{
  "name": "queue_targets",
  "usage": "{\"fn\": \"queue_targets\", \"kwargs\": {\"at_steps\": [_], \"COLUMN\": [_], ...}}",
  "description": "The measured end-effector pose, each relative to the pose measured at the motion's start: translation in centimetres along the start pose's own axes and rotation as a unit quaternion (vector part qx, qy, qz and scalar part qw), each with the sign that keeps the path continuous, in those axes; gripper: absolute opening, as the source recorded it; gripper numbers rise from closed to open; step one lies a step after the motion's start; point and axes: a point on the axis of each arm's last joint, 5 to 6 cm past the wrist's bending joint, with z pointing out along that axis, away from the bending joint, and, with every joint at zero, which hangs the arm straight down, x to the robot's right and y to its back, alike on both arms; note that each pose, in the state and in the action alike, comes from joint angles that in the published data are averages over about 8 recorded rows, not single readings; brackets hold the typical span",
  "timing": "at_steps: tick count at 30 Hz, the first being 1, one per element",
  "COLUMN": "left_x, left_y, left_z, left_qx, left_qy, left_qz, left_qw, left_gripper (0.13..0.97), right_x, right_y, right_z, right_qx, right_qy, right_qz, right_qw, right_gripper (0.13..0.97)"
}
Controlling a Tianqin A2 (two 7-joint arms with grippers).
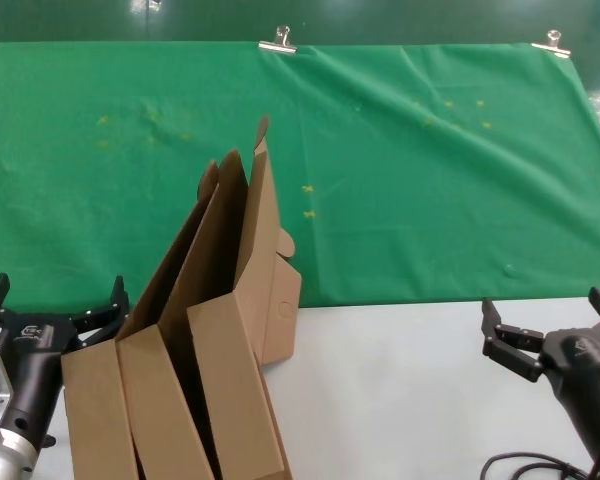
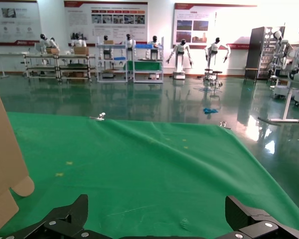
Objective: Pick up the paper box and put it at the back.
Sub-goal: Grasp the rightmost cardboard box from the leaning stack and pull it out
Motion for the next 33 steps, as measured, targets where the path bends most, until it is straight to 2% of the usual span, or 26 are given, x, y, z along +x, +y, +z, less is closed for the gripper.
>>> {"fn": "queue_targets", "kwargs": {"at_steps": [18,21,27,33], "left_x": [0.00,0.00,0.00,0.00], "left_y": [0.00,0.00,0.00,0.00], "left_z": [0.0,0.0,0.0,0.0], "left_qx": [0.000,0.000,0.000,0.000], "left_qy": [0.000,0.000,0.000,0.000], "left_qz": [0.000,0.000,0.000,0.000], "left_qw": [1.0000,1.0000,1.0000,1.0000], "left_gripper": [0.962,0.940,0.904,0.812], "right_x": [0.0,0.1,0.7,1.5], "right_y": [0.0,-0.1,-0.2,0.1], "right_z": [0.0,0.1,0.5,0.9], "right_qx": [0.001,0.004,0.018,0.038], "right_qy": [-0.002,-0.011,-0.061,-0.159], "right_qz": [-0.001,-0.005,-0.035,-0.097], "right_qw": [1.000,1.000,0.997,0.982], "right_gripper": [0.966,0.966,0.966,0.966]}}
